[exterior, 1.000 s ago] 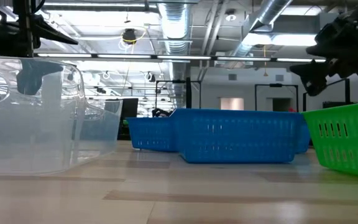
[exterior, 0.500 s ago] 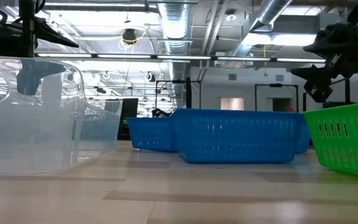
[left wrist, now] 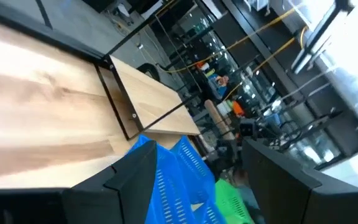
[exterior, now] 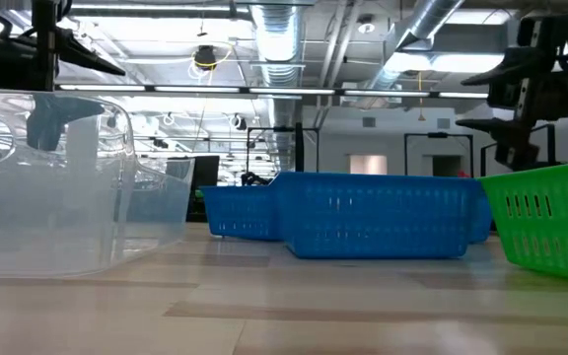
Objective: Stack baskets on shelf by color
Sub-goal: Put the top right blue bin on the shelf
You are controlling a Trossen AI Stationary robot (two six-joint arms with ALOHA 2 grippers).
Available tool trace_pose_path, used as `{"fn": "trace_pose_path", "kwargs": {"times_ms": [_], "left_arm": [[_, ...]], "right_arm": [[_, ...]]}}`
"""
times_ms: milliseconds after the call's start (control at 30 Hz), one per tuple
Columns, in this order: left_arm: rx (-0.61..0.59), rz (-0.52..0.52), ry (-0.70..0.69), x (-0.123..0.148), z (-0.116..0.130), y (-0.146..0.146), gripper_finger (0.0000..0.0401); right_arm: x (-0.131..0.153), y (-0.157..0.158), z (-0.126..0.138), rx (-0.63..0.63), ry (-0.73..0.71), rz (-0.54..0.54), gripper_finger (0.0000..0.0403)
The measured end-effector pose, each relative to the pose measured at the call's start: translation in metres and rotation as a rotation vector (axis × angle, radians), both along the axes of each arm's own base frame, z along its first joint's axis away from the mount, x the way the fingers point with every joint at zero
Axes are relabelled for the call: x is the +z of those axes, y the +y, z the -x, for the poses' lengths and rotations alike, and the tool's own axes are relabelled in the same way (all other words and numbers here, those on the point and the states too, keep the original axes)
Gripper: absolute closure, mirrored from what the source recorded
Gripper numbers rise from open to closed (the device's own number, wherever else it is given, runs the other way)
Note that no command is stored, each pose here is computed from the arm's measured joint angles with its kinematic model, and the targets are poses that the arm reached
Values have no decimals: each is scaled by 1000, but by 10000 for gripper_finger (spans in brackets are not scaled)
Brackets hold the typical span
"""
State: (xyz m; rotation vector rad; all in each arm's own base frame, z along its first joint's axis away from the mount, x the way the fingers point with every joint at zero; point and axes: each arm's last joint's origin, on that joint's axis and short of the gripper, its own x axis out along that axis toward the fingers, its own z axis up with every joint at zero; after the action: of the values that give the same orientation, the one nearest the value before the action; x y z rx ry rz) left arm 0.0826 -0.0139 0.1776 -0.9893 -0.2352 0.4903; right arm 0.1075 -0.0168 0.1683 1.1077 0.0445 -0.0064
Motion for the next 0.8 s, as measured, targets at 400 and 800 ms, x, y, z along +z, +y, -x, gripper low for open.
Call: {"fn": "trace_pose_path", "kwargs": {"times_ms": [400,800], "left_arm": [[10,89,-333,36,5,3,177],[65,11,-465,65,19,9,177]], "right_arm": [[56,0,3,-12,-245,-24,154],[139,-8,-28,-26,140,209,154]]}}
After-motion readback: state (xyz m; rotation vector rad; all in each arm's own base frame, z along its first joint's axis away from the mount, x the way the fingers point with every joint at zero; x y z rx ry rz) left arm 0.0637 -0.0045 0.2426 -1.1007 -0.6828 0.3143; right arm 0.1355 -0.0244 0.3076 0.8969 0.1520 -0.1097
